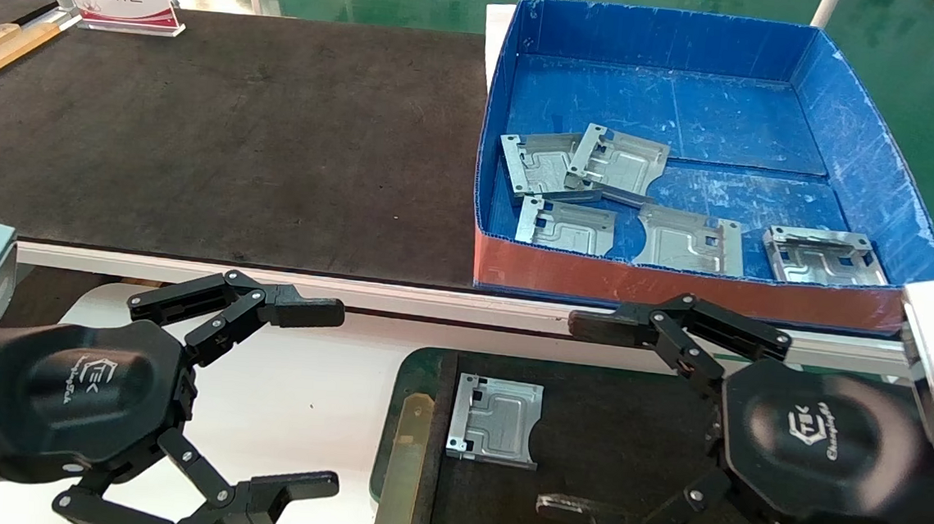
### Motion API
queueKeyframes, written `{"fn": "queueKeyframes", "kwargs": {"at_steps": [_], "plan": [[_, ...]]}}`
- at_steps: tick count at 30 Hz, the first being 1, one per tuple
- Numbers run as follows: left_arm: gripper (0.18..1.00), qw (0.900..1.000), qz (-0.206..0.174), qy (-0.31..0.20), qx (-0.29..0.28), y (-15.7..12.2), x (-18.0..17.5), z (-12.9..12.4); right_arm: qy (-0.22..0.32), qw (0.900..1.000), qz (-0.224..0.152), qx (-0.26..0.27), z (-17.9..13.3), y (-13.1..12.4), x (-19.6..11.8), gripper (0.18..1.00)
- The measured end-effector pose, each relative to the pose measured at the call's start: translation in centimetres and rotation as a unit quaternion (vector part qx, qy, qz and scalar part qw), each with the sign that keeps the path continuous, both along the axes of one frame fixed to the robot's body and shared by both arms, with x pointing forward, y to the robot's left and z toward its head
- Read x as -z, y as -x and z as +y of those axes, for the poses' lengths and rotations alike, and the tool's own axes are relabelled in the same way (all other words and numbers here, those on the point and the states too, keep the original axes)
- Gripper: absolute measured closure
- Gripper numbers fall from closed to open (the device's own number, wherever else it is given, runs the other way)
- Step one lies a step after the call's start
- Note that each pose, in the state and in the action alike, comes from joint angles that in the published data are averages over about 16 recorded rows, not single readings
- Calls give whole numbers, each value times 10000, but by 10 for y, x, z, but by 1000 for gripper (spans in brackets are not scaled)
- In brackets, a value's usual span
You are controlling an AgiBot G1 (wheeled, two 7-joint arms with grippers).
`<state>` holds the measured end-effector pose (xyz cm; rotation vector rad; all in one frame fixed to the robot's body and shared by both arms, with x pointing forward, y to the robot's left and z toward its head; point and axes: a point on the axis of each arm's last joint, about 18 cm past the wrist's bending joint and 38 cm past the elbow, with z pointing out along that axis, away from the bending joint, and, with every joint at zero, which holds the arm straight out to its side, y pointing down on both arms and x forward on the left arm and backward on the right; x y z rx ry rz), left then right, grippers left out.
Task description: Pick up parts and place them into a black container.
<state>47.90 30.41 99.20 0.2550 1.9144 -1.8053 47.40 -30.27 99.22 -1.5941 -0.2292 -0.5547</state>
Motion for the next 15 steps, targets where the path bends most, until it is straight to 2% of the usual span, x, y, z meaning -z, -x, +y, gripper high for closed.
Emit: {"fn": "queueKeyframes", "kwargs": {"at_steps": [15], "plan": [[184, 10000, 0, 0, 0, 0, 0, 0, 4, 10000, 6, -4, 0, -1, 0, 178]]}}
